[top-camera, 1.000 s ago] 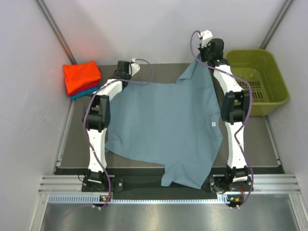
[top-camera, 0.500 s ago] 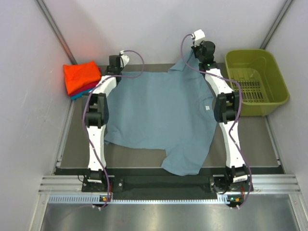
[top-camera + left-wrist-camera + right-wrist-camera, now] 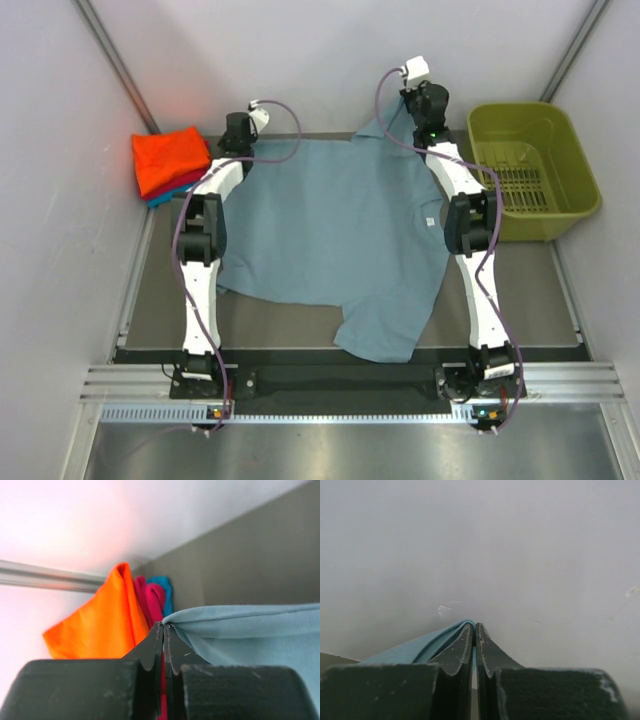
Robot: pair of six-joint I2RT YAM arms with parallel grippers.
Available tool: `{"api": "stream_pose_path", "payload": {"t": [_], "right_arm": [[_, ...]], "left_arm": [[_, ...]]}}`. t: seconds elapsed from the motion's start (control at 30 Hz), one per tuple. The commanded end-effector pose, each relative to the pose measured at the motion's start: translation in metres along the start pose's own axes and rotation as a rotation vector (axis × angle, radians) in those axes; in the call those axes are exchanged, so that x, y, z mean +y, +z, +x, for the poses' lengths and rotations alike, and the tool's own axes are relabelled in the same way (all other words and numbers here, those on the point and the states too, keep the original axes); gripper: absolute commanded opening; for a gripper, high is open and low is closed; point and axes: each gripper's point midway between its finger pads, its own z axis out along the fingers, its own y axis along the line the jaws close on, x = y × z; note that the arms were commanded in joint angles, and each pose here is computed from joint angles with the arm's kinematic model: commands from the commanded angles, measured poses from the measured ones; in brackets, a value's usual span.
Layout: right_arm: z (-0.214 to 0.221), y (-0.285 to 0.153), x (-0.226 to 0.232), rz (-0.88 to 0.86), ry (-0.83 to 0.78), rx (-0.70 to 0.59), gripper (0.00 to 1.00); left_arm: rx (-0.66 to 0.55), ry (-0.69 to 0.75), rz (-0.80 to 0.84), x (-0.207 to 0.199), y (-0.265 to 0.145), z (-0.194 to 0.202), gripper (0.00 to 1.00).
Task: Fold and stack the t-shirts
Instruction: Flatten the tshirt out
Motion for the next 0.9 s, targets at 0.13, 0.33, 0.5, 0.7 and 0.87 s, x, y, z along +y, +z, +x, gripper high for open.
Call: {"api": "stream_pose_path", "payload": {"t": [0.13, 0.33, 0.5, 0.7, 0.87], "right_arm": [[-0.047, 0.000, -0.030, 0.104, -0.014, -0.122, 0.00], [-0.035, -0.003, -0.036, 0.109, -0.007, -0.074, 0.00], [-0.063, -0.015, -0.045, 0.104, 0.067, -0.066, 0.00], [-0.210, -0.081, -0.076, -0.002, 0.225, -0.192, 0.00], [-0.294, -0.145, -0.096, -0.042, 0.207, -0.296, 0.00]], "left_arm": [[-0.182, -0.045, -0.162, 0.046, 0.007, -0.043, 0.00], [-0.221, -0.080, -0.084, 0.040, -0.006, -0.062, 0.00], [-0.204, -0.042, -0.071, 0.047, -0.037, -0.076, 0.00], [-0.285, -0.221, 0.021, 0.099, -0.115, -0.120, 0.00], [-0.409, -0.259, 0.089, 0.137, -0.195, -0.159, 0.00]]}}
